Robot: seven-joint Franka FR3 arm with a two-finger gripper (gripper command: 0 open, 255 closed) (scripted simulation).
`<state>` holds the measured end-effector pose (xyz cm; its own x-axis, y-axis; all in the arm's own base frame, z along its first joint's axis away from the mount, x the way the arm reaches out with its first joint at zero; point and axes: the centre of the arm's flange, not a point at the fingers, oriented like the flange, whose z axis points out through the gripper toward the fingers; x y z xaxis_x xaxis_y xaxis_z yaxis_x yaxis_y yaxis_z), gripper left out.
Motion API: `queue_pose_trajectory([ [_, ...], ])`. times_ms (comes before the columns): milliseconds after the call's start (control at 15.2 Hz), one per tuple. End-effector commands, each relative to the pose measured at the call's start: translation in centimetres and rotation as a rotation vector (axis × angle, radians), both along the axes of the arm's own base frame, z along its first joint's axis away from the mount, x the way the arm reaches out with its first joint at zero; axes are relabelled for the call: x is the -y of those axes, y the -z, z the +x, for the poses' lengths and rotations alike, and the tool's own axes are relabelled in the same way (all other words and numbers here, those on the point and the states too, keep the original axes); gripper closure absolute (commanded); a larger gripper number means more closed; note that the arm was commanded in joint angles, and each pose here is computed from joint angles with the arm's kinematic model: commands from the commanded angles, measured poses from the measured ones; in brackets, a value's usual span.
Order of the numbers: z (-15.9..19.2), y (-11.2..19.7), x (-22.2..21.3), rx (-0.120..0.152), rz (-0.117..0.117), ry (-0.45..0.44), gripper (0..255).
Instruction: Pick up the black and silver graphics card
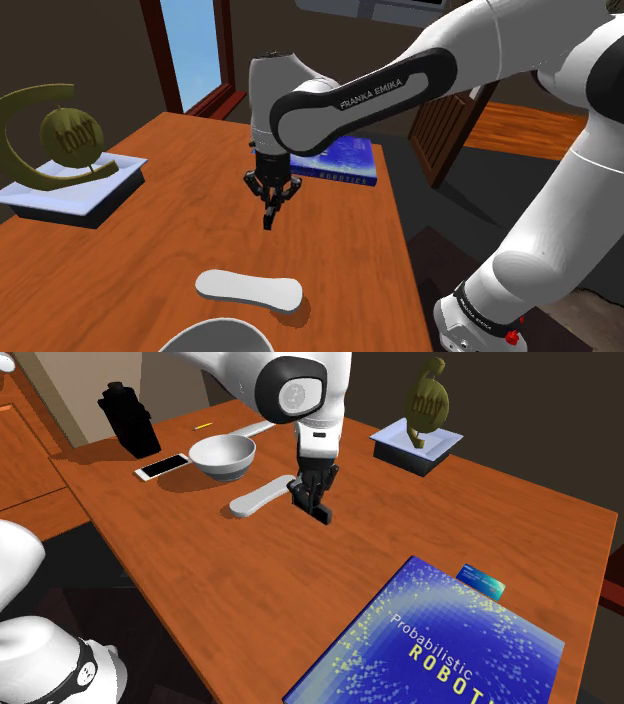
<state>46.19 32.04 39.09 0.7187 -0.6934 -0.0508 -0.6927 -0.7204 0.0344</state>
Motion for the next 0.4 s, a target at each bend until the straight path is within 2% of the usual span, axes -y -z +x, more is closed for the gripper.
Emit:
queue_pose_trajectory([
  [0,-0.1,-1.1,0.1,0.0,0.0,0.0,255],
  [330,-0.1,-2.8,0.1,0.0,0.0,0.0,255],
])
